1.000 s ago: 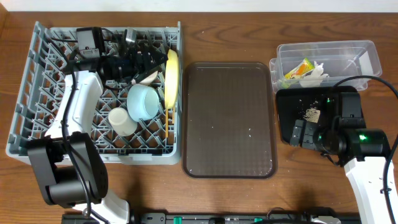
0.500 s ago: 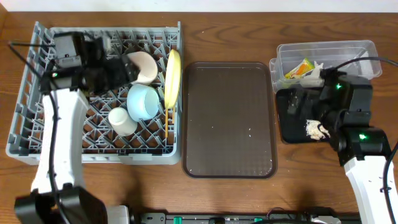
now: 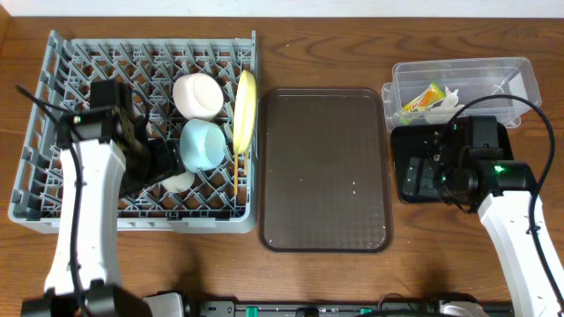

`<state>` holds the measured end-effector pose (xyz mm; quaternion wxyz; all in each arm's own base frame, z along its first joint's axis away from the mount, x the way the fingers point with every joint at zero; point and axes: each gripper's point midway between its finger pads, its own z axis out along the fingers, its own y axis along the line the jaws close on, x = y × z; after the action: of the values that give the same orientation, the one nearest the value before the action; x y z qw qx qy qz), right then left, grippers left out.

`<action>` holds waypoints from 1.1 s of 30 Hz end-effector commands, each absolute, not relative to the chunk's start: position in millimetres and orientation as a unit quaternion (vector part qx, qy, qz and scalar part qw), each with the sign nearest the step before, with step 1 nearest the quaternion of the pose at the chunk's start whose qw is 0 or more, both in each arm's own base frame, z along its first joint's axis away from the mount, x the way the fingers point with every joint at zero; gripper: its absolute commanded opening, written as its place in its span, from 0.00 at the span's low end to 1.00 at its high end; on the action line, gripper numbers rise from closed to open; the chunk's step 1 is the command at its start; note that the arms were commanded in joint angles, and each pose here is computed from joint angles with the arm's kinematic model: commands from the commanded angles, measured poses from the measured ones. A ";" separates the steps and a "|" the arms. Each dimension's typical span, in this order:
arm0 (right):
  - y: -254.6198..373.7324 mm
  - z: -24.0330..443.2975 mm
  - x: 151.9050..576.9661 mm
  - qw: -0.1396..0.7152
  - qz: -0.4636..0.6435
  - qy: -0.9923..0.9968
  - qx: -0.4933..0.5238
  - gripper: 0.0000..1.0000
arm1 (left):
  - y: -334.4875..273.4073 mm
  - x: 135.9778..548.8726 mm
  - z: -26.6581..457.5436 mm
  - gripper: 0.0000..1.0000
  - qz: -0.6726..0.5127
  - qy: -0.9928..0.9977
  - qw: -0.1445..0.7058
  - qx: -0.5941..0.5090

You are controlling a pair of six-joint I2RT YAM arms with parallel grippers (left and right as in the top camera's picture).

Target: Sort waste into correct bins and load items into the dishwasher rack

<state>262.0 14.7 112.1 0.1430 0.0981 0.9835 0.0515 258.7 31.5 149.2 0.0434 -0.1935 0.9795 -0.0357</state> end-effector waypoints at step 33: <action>-2.8 240.7 203.4 0.491 0.043 0.865 0.095 0.99 | -11.0 162.1 250.0 0.95 -0.059 0.871 0.486 -0.039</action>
<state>203.9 -0.6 244.2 0.4939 0.0943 0.8630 0.0500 162.2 -9.2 253.4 0.4899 -0.0509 0.8682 -0.0608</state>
